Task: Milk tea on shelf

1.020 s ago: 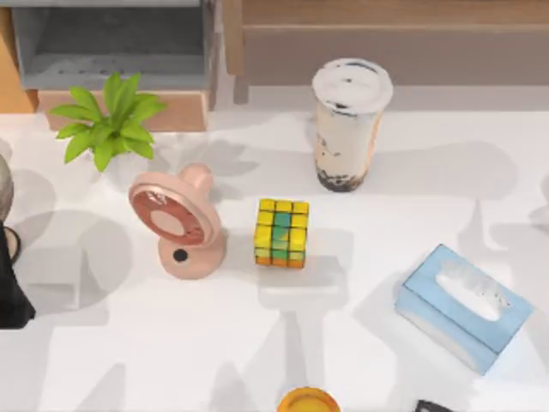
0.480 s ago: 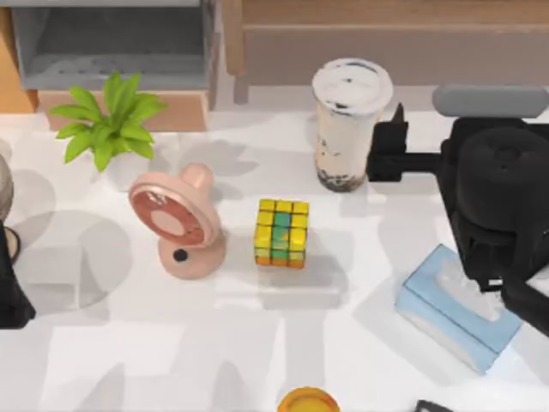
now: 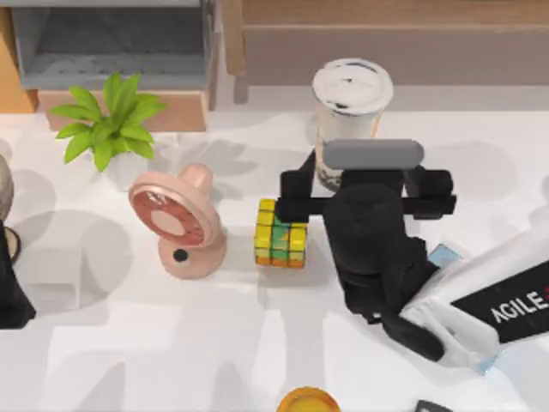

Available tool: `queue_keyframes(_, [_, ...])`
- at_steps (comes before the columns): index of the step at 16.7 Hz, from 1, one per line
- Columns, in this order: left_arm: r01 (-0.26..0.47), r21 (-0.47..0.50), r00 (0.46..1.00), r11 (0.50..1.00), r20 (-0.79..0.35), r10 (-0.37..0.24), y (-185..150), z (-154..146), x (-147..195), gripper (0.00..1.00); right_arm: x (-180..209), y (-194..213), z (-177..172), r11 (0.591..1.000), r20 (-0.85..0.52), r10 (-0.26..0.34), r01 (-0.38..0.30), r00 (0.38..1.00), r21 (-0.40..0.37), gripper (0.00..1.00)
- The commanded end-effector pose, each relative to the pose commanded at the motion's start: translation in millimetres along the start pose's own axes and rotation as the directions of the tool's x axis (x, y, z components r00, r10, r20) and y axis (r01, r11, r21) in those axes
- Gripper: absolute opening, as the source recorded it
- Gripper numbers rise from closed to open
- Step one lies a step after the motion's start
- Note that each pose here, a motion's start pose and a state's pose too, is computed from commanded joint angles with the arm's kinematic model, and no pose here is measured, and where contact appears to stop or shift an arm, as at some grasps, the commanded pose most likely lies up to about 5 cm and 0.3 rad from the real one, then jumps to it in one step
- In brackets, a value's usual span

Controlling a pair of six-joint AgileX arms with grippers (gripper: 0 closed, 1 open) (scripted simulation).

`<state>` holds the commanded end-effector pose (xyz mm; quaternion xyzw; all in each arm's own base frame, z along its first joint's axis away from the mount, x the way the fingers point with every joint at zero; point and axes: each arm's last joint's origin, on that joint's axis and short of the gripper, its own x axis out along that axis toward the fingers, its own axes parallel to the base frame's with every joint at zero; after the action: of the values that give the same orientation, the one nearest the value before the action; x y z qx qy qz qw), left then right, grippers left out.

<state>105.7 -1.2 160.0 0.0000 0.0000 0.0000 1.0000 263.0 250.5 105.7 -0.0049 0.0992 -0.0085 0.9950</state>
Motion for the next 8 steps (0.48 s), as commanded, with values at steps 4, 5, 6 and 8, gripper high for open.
queue_keyframes(4, [0.000,0.000,1.000,1.000,0.000,0.000,0.0,0.0,0.0,1.00,0.1,1.5,-1.5,1.000,0.001,0.000,0.000,1.000,0.000,1.00])
queue_keyframes(5, [0.000,0.000,1.000,1.000,0.000,0.000,0.0,0.0,0.0,1.00,0.6,-0.5,-1.9,1.000,-0.003,-0.003,0.003,1.000,-0.003,1.00])
queue_keyframes(6, [0.000,0.000,1.000,1.000,0.000,0.000,0.0,0.0,0.0,1.00,1.5,-0.2,-1.7,1.000,-0.003,-0.003,0.003,1.000,-0.003,1.00])
queue_keyframes(8, [0.000,0.000,1.000,1.000,0.000,0.000,0.0,0.0,0.0,1.00,11.0,1.6,-0.6,1.000,-0.001,-0.001,0.001,1.000,0.000,1.00])
